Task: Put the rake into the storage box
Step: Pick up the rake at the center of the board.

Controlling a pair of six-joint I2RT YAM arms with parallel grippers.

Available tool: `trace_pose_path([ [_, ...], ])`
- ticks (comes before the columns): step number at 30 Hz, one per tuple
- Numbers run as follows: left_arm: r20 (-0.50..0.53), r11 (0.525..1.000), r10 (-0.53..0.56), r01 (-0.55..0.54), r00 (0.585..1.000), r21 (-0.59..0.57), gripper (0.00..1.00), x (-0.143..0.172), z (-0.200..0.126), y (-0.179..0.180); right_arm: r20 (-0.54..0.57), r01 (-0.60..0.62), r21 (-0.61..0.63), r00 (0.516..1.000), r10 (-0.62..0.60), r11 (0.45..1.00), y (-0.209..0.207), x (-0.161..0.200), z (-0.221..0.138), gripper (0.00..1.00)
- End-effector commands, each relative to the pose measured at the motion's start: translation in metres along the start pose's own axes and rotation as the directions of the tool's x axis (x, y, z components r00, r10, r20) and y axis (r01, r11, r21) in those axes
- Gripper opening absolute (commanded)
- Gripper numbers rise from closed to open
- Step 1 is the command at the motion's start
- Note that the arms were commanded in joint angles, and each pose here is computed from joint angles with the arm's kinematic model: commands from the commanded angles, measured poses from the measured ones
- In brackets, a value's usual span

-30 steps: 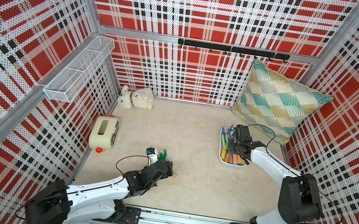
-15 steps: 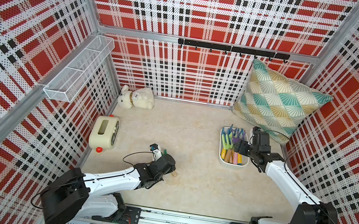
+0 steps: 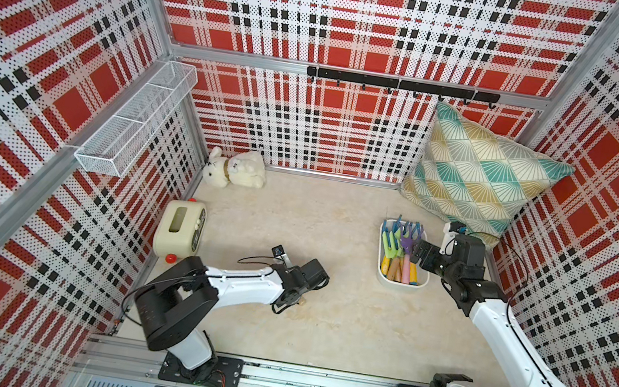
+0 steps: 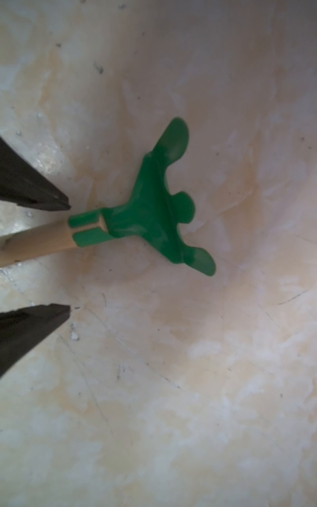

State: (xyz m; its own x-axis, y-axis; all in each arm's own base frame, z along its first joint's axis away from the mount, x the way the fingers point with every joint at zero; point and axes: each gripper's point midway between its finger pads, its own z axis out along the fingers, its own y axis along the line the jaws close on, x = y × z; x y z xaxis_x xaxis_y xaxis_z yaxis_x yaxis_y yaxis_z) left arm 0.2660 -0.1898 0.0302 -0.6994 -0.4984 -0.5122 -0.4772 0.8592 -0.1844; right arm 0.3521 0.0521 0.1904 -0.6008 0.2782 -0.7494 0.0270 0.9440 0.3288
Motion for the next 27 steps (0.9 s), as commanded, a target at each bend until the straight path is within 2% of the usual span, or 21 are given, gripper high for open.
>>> trace_pose_path([
  [1,0.02,0.99,0.053,-0.05,0.998,-0.131,0.56,0.004,0.003,0.011,0.021,-0.004,-0.024,1.0,0.005,1.0,0.003,-0.003,-0.006,0.95],
  [9,0.034,0.985,0.087,-0.08,0.996,-0.154,0.48,0.018,0.006,0.001,0.03,-0.001,-0.04,1.0,0.002,0.999,0.006,-0.004,-0.011,0.95],
  [15,0.056,0.987,0.094,-0.086,0.994,-0.133,0.26,0.015,0.001,-0.004,0.028,-0.002,-0.039,1.0,0.003,0.999,0.005,-0.003,-0.011,0.95],
  [18,0.089,0.989,0.115,-0.106,0.989,-0.101,0.1,0.011,-0.007,-0.012,0.025,-0.002,-0.043,1.0,0.003,0.999,0.006,-0.002,-0.01,0.95],
  [19,0.098,0.99,0.123,-0.114,0.988,-0.086,0.01,0.009,-0.011,-0.015,0.026,-0.001,-0.043,1.0,0.002,0.999,0.006,-0.002,-0.011,0.95],
  [27,0.199,0.967,0.178,-0.209,0.964,0.144,0.0,-0.016,-0.055,-0.082,0.06,-0.009,-0.007,0.998,0.01,1.0,-0.001,-0.005,-0.013,0.95],
])
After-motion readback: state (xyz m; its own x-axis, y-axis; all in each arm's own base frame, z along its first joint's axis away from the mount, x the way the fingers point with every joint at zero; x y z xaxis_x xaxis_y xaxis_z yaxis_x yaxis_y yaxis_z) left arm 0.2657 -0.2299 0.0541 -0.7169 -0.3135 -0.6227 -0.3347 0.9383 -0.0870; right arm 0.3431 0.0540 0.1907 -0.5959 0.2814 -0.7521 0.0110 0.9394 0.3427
